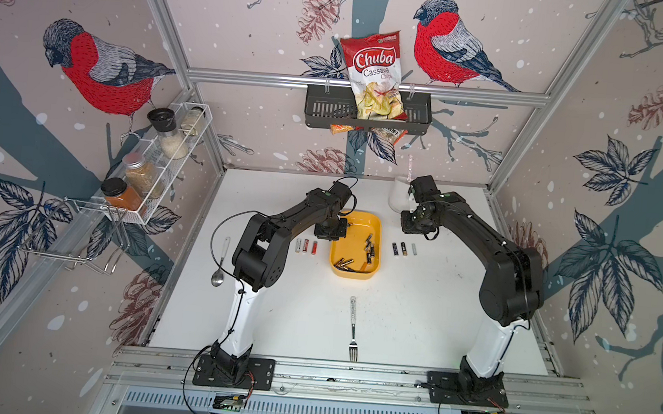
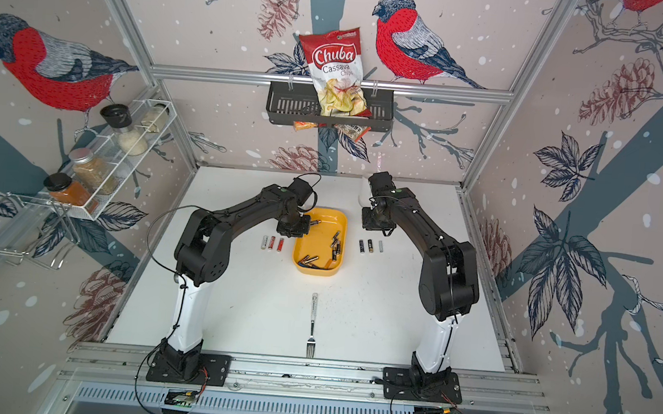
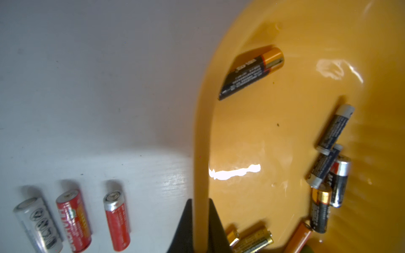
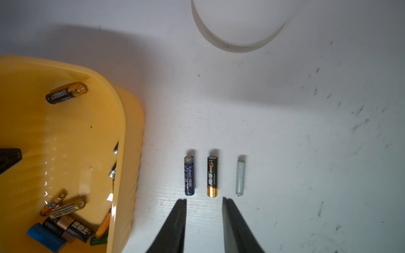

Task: Take the batteries out of the storage box
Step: Adjust the storage box at the center of the board.

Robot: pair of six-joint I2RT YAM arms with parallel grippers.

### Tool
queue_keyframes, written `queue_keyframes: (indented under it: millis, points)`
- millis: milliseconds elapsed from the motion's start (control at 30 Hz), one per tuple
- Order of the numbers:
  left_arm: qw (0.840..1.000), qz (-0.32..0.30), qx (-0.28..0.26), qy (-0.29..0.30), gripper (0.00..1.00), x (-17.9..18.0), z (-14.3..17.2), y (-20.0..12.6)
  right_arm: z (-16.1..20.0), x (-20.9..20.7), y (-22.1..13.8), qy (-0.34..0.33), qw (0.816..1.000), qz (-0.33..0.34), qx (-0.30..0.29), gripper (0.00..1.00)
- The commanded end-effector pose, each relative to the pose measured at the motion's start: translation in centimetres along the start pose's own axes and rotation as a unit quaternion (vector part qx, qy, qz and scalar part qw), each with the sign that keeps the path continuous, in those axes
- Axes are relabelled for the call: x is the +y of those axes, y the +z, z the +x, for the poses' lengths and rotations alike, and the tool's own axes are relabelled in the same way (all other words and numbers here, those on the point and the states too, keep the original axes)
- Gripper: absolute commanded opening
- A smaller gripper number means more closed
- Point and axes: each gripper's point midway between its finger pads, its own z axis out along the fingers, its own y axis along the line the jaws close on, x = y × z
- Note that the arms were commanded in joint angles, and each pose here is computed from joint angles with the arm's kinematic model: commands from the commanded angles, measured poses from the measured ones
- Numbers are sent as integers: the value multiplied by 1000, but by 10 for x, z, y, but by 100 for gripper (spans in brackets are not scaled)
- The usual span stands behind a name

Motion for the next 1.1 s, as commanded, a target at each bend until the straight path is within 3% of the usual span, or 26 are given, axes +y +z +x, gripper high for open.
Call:
queue_keyframes:
  millis: [0,67,300,600,733,833,933,1067]
  points:
    - [1000,-9,19,3,5,3,7,-2,-5,0,-4,-4,1000,-7,-16,34]
    - [1000,8,27,5,0,-4,8,-4,-5,-2,-4,-1,1000,-8,-19,34]
    - [991,128,37,-17,0,-30,1,-21,-9,-5,-9,4,1000,-8,-26,34]
    - [951,295,50,-71,0,-34,-11,-70,-24,-21,-25,20,999,1,-44,34]
    - [942,319,80,-69,0,-38,-5,-77,-29,-26,-31,27,998,4,-52,34]
    - [925,356,101,-84,0,-46,3,-76,-29,-29,-33,30,998,5,-54,34]
    - [928,345,113,-86,0,-42,8,-74,-28,-31,-36,33,998,7,-57,34]
    - [954,268,113,-74,0,-23,9,-71,-26,-37,-36,38,998,8,-56,34]
